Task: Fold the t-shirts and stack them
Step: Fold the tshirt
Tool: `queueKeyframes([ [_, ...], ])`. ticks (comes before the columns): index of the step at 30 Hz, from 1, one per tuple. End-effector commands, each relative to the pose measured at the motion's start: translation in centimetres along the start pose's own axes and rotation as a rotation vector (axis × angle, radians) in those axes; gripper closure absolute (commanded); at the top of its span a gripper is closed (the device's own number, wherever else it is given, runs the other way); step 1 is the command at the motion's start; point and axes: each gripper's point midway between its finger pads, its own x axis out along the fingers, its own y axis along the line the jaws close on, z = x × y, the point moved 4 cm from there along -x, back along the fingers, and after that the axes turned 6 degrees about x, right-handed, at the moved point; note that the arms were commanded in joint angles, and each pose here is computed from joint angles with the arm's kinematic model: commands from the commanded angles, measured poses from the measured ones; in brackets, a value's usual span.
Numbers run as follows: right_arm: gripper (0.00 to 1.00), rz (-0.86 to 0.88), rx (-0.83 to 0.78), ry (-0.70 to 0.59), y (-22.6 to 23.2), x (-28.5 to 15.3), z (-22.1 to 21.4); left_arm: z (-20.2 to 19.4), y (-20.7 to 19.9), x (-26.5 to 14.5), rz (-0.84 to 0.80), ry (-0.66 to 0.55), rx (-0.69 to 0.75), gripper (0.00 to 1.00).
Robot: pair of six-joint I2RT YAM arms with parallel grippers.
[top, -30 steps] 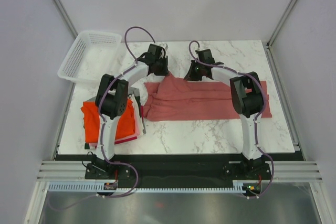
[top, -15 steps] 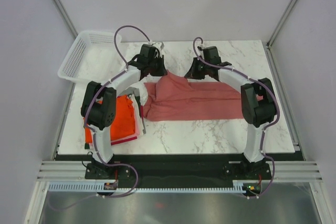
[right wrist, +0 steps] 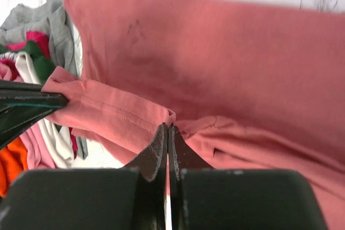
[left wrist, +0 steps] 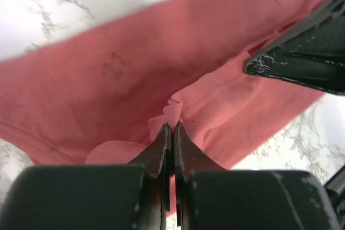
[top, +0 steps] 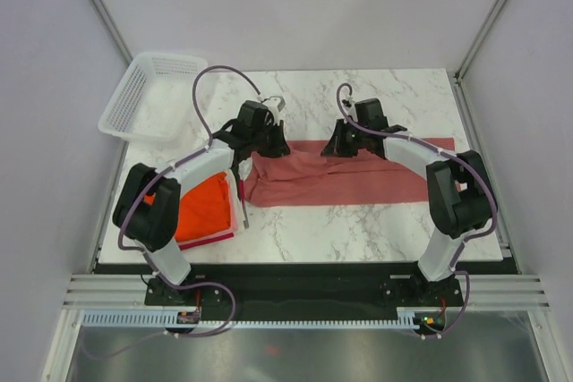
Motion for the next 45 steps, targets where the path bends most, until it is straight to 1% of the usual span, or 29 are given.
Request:
queueKeyframes([
  [1, 1.0, 0.072, -0.062, -0.044, 1.8, -2.1, -0.1, 0.7, -2.5, -2.2, -0.052, -0.084, 0.004, 0.98],
  [3, 1.0, 0.063, -0.059, -0.03, 1.2, -2.4, -1.1, 0.1, -3.4, -2.7, -0.068, -0.083, 0.01, 0.98],
  [11, 0.99, 0.049, -0.059, -0.01, 0.1, -3.9, -3.8, -4.7, -5.3, -3.5, -0.105, 0.0, -0.011, 0.94],
  [13, 0.99, 0.047, -0.06, -0.004, -0.2, -4.3, -4.6, -6.2, -6.2, -3.6, -0.125, 0.03, -0.011, 0.93],
  [17, 0.98, 0.047, -0.052, 0.009, -0.7, -5.0, -6.1, -8.1, -8.7, -4.2, -0.171, 0.045, 0.004, 0.91],
  [18, 0.97, 0.041, -0.047, 0.018, -1.2, -5.1, -6.8, -8.3, -9.1, -4.4, -0.175, 0.045, 0.002, 0.87],
  [20, 0.95, 0.031, -0.043, 0.013, -1.5, -5.7, -7.6, -9.0, -10.2, -5.0, -0.192, 0.039, 0.01, 0.85],
  [21, 0.93, 0.029, -0.043, 0.012, -1.6, -5.9, -7.8, -9.6, -10.3, -5.1, -0.19, 0.049, 0.013, 0.79],
  [22, 0.91, 0.037, -0.05, -0.001, -1.4, -6.3, -7.8, -9.9, -10.5, -5.3, -0.193, 0.05, 0.009, 0.76],
  [25, 0.75, 0.035, -0.054, -0.001, -1.8, -7.1, -9.0, -10.9, -11.3, -6.3, -0.213, 0.054, 0.014, 0.7],
  [26, 0.6, 0.034, -0.055, 0.0, -1.9, -7.3, -9.3, -11.3, -11.4, -6.5, -0.212, 0.052, 0.018, 0.67],
  [27, 0.51, 0.027, -0.048, 0.012, -2.5, -7.5, -10.2, -10.9, -11.4, -7.3, -0.213, 0.025, 0.015, 0.54],
  [28, 0.43, 0.034, -0.055, 0.001, -2.3, -7.9, -10.3, -11.5, -10.8, -7.3, -0.182, 0.027, 0.006, 0.48],
  [29, 0.36, 0.027, -0.053, 0.004, -2.7, -7.9, -10.8, -11.5, -10.4, -7.5, -0.163, 0.021, 0.004, 0.45],
  [31, 0.35, 0.027, -0.059, -0.01, -2.6, -8.2, -10.7, -11.2, -9.6, -7.8, -0.1, 0.011, 0.014, 0.43],
  [33, 0.35, 0.03, -0.067, -0.018, -2.4, -8.3, -10.5, -10.4, -9.2, -8.1, -0.066, -0.002, 0.023, 0.41],
  [34, 0.35, 0.031, -0.066, -0.019, -2.4, -8.3, -10.3, -10.4, -9.0, -8.1, -0.056, 0.01, 0.021, 0.4],
  [36, 0.35, 0.032, -0.065, -0.023, -2.1, -8.1, -9.8, -9.6, -8.5, -8.1, -0.038, 0.001, 0.001, 0.39],
  [39, 0.36, 0.026, -0.058, -0.025, -2.0, -7.6, -9.2, -9.2, -7.0, -7.4, 0.019, 0.036, -0.049, 0.39],
  [40, 0.36, 0.02, -0.055, -0.031, -2.0, -7.6, -9.0, -9.3, -6.3, -7.2, 0.044, 0.056, -0.067, 0.4],
  [41, 0.36, 0.01, -0.052, -0.04, -2.1, -7.5, -8.8, -9.6, -4.7, -6.7, 0.106, 0.077, -0.094, 0.4],
  [45, 0.38, -0.041, -0.041, -0.04, -2.9, -6.3, -8.1, -9.5, -1.7, -6.0, 0.193, 0.088, -0.163, 0.4],
])
